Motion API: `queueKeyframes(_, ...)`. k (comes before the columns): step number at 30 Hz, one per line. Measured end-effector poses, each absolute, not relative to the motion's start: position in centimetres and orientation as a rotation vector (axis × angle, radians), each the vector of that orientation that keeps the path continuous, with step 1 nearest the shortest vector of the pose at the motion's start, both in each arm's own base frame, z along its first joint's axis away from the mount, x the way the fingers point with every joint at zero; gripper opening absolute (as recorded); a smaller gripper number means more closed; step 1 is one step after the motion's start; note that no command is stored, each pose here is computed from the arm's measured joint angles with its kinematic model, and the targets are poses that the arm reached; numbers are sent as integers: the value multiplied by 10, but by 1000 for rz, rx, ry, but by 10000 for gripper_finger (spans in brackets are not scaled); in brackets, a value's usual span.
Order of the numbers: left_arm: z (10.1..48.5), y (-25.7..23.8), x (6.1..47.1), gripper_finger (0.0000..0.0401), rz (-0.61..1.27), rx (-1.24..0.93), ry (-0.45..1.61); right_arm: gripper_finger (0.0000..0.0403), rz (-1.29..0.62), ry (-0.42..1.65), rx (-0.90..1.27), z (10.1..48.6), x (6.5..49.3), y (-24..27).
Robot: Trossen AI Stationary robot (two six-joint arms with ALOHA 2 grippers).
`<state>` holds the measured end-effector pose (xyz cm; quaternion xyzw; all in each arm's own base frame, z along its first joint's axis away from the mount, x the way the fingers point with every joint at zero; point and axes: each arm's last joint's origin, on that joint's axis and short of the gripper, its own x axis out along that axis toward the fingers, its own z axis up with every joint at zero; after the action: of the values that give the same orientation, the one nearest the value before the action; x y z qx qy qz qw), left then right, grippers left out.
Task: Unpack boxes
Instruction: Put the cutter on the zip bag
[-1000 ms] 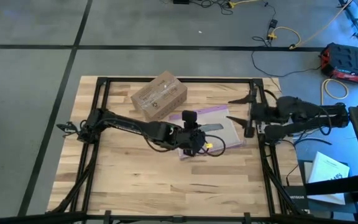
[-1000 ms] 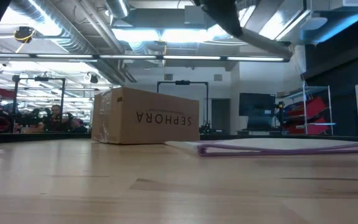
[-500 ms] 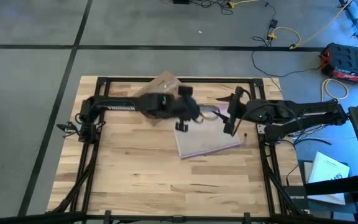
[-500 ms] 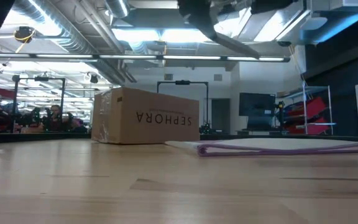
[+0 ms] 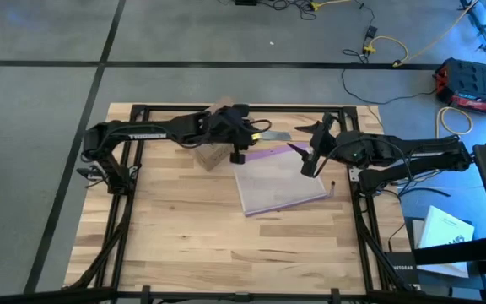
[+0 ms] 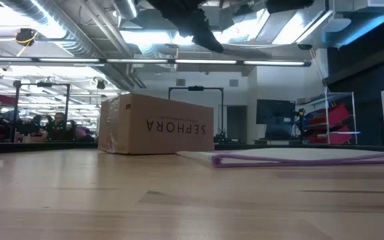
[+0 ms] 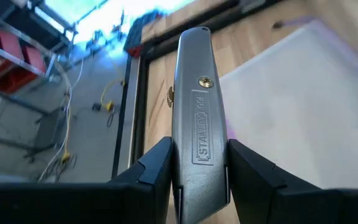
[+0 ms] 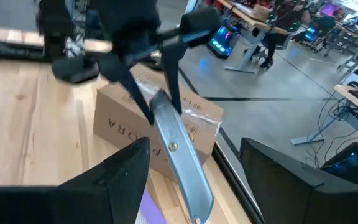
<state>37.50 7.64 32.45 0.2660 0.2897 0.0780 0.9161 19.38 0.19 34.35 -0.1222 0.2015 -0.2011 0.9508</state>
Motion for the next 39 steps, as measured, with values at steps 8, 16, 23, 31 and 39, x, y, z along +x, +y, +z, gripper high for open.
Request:
queueKeyframes(8,313,76,364,109,56,531,508,239,-360,465,-332,329,220,5)
queueKeyframes(16,316,71,368,109,-9,573,417,239,-297,529,-343,310,244,8)
queueKeyframes(23,317,72,368,109,2,563,410,239,-331,509,-368,314,243,7)
queueKeyframes(31,319,71,369,109,15,524,384,239,-332,574,-386,309,239,7)
queueKeyframes(39,320,70,370,109,20,523,383,223,-368,577,-416,309,239,6)
